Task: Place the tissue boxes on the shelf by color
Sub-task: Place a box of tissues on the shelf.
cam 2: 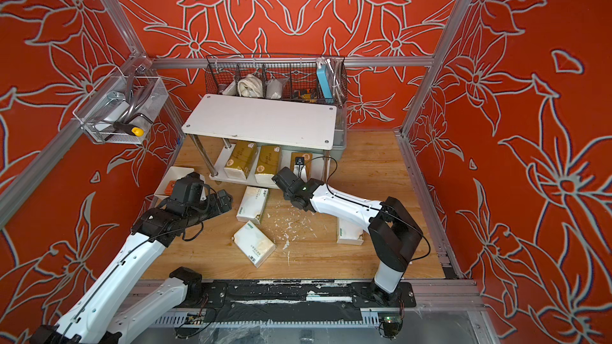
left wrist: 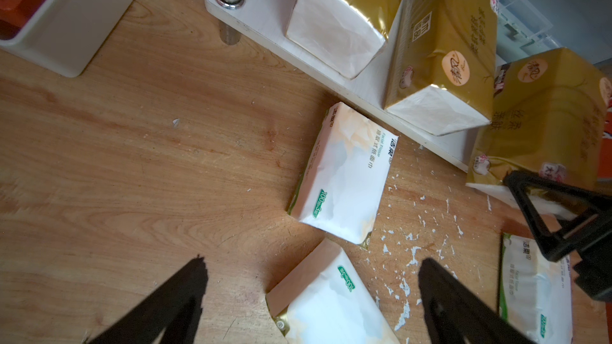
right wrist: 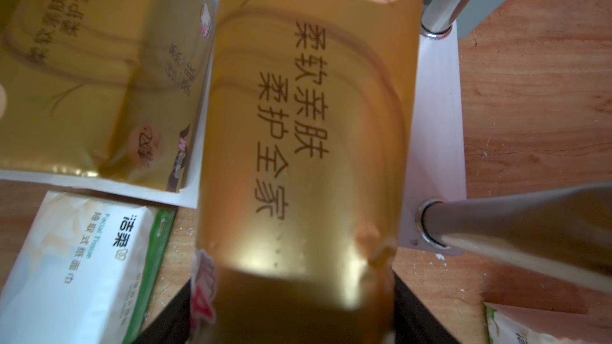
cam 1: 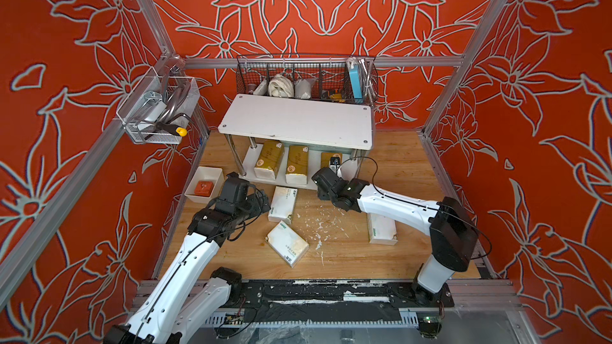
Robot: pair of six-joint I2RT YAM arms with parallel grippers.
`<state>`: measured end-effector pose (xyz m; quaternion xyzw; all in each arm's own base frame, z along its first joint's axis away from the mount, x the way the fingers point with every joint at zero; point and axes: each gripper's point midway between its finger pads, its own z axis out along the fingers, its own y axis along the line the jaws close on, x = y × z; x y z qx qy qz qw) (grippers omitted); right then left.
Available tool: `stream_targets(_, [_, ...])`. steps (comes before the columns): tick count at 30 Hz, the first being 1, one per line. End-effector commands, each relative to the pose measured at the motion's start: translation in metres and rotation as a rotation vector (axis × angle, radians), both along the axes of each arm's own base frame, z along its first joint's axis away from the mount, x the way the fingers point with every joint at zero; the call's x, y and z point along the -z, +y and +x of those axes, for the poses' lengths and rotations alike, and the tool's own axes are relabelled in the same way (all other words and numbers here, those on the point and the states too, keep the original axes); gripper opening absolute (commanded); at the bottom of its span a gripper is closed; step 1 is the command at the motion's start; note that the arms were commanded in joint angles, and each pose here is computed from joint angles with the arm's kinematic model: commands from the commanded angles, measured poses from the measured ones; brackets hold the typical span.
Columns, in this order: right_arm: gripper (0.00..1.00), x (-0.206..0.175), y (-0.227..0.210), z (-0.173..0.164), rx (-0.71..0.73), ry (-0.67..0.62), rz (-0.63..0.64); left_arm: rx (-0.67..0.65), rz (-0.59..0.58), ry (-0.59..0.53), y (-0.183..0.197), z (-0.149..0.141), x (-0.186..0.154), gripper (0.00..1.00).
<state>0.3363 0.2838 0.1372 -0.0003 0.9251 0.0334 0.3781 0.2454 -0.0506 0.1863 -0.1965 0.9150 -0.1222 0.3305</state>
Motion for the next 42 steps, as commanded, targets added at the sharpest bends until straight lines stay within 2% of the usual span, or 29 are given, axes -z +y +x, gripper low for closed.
stream_targets(1, [0.69,-0.01,0.001,0.016,0.022,-0.041,0.001,0.0,0.005,-0.001,0.003,-0.003,-0.003,0.99])
stream_targets(20, [0.69,0.005,-0.005,0.042,0.17,-0.054,0.061,-0.004,-0.005,0.002,0.002,-0.006,0.0,0.99])
stream_targets(30, [0.72,0.008,-0.01,0.048,0.178,-0.054,0.039,-0.002,-0.001,0.002,0.003,-0.007,0.0,0.99])
stream_targets(33, [0.75,0.007,-0.012,0.047,0.175,-0.053,0.03,-0.001,-0.001,0.001,0.003,-0.008,0.001,0.99])
stream_targets(37, [0.89,0.005,-0.012,0.046,0.163,-0.05,0.025,-0.002,-0.002,0.0,0.003,-0.008,0.0,0.99])
stream_targets(42, [0.98,0.001,-0.013,0.042,0.145,-0.044,0.025,-0.004,-0.004,-0.002,0.003,-0.008,-0.001,0.99])
